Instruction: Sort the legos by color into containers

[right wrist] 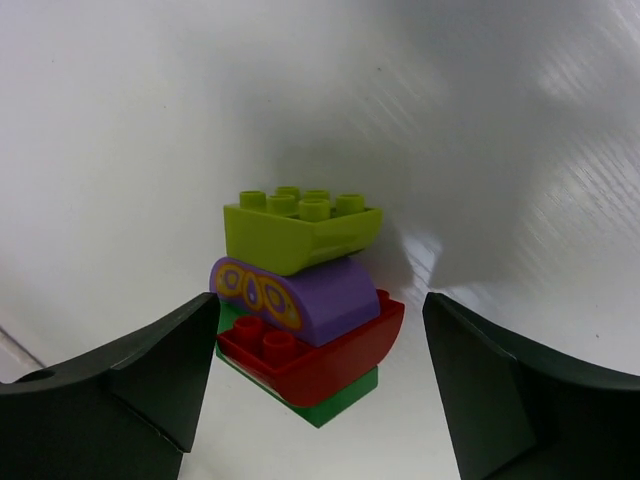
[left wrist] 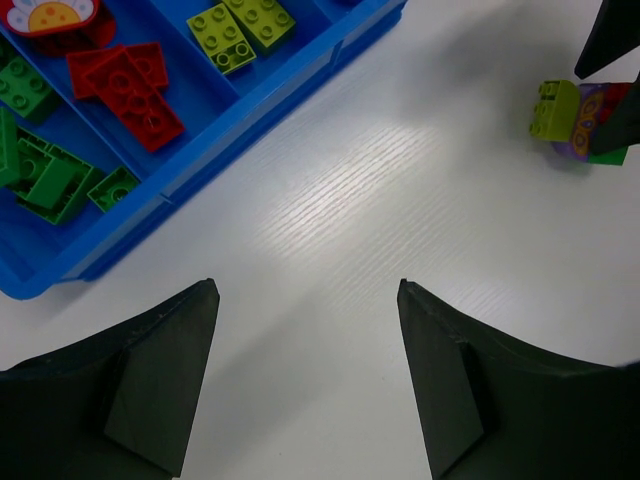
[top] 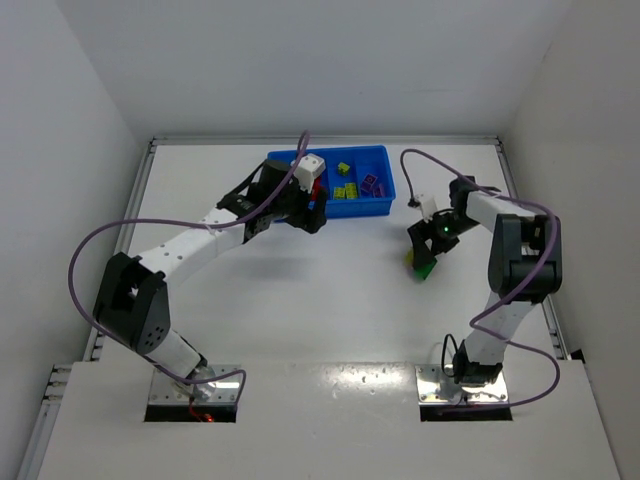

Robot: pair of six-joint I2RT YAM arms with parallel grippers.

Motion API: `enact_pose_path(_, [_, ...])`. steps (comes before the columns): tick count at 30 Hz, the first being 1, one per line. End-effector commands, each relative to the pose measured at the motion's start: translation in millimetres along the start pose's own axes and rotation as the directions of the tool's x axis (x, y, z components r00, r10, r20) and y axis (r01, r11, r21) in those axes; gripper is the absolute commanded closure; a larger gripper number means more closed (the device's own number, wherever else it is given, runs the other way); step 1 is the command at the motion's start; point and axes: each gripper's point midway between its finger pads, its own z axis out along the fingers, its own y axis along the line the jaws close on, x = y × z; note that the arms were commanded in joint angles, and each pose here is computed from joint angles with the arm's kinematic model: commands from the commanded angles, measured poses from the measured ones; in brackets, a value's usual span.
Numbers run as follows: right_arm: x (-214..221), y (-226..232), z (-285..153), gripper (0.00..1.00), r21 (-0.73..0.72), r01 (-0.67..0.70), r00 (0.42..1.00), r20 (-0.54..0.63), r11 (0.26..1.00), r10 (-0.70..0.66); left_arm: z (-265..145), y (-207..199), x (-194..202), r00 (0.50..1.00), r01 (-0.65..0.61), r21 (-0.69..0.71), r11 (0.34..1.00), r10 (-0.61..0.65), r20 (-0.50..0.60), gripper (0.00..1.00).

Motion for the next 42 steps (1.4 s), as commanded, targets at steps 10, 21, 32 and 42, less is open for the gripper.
enact_pose_path(10, [-11, 48, 8, 0.84, -0.103, 0.101, 0.995, -0.005, 0.99, -0.102, -12, 0, -13, 0.999, 0.02, 0.018, 1.0, -0.021, 0.046, 0.22])
enact_pose_path(21, [-105, 133, -25, 0.98, -0.496, 0.08, 0.963, 0.263, 0.864, 0.062, -51, -69, 42, 0.993, 0.116, 0.591, 0.798, -0.077, -0.092, 0.22])
enact_pose_path(32, [-152, 174, 15, 0.95, -0.696, -0.27, 0.92, 0.018, 0.665, 0.392, -41, -43, 38, 0.939, -0.342, 0.176, 0.923, 0.327, 0.108, 0.22])
enact_pose_path(42, [-161, 196, 29, 0.93, -0.677, -0.343, 0.913, -0.078, 0.652, 0.399, -46, -53, 67, 0.619, -0.784, 0.052, 0.618, 0.785, 0.019, 0.25])
